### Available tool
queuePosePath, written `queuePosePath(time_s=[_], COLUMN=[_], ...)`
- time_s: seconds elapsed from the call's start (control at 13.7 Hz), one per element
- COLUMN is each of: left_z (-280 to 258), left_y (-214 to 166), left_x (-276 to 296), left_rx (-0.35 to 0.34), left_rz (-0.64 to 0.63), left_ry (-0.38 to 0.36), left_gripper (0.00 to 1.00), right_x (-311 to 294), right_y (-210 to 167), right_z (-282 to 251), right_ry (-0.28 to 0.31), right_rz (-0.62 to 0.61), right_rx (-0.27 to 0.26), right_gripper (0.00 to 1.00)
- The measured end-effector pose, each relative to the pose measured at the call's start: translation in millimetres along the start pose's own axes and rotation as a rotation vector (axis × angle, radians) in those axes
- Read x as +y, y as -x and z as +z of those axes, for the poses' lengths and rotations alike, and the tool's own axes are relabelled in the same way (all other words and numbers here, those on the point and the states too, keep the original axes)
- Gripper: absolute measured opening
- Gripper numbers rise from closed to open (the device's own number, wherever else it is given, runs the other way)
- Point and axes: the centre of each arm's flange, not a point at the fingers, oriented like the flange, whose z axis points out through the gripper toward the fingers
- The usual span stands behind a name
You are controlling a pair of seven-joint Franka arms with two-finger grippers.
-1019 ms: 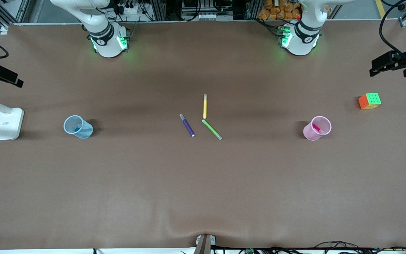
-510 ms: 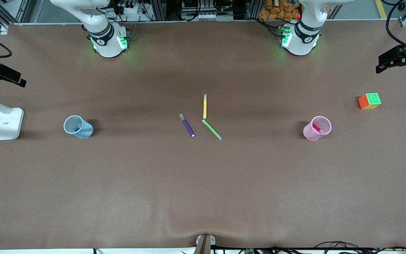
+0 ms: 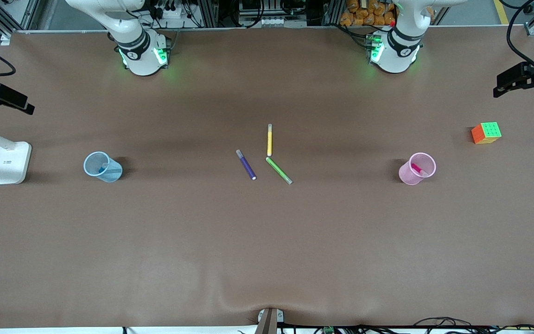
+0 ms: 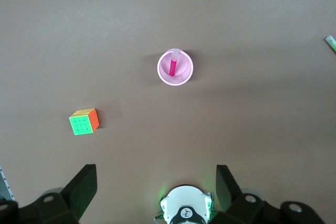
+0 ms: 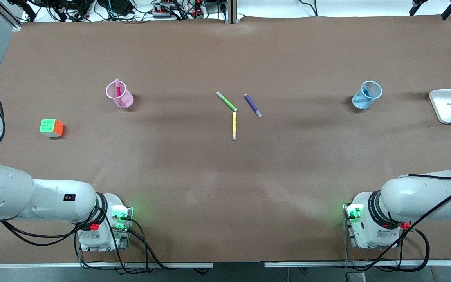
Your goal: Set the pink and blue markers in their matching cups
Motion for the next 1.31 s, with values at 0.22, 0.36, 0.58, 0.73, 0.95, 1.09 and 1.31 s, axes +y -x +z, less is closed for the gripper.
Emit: queuePosePath(time_s=[0.22,0.36,0.58,0.73,0.95,1.09,1.31], left_z=[2.9,4.1,5.3,7.0,10.3,10.8,7.9], left_y=[-2.5,-3.8,-4.2,-5.0,-7.8,-9.4,-13.1], left_x=[2.2,2.1,1.9,1.4,0.2,1.4,2.5], left_rx=[0.004,0.005,0.003,0.0,-0.004,0.0,0.034], left_rz=[-0.058,-0.075,-0.087,-0.089,-0.091,-0.088,-0.086], left_ry=[-0.001,-0.001,-0.001,-0.001,0.0,-0.001,-0.002], left_gripper=[1.0,1.0,1.0,1.0,1.0,1.0,1.0], right_x=[0.0,0.0,0.0,0.2,1.3,1.5,1.5], right_y=[0.0,0.0,0.0,0.0,0.1,0.1,0.2], right_z=[0.0,0.0,0.0,-0.1,-2.0,-2.2,-2.5], right_ry=[0.0,0.0,0.0,0.0,-0.001,-0.001,-0.001], right_rz=[0.0,0.0,0.0,0.0,0.002,0.003,0.003], right_rx=[0.0,0.0,0.0,0.0,0.004,0.004,0.005], right_gripper=[1.0,1.0,1.0,1.0,1.0,1.0,1.0])
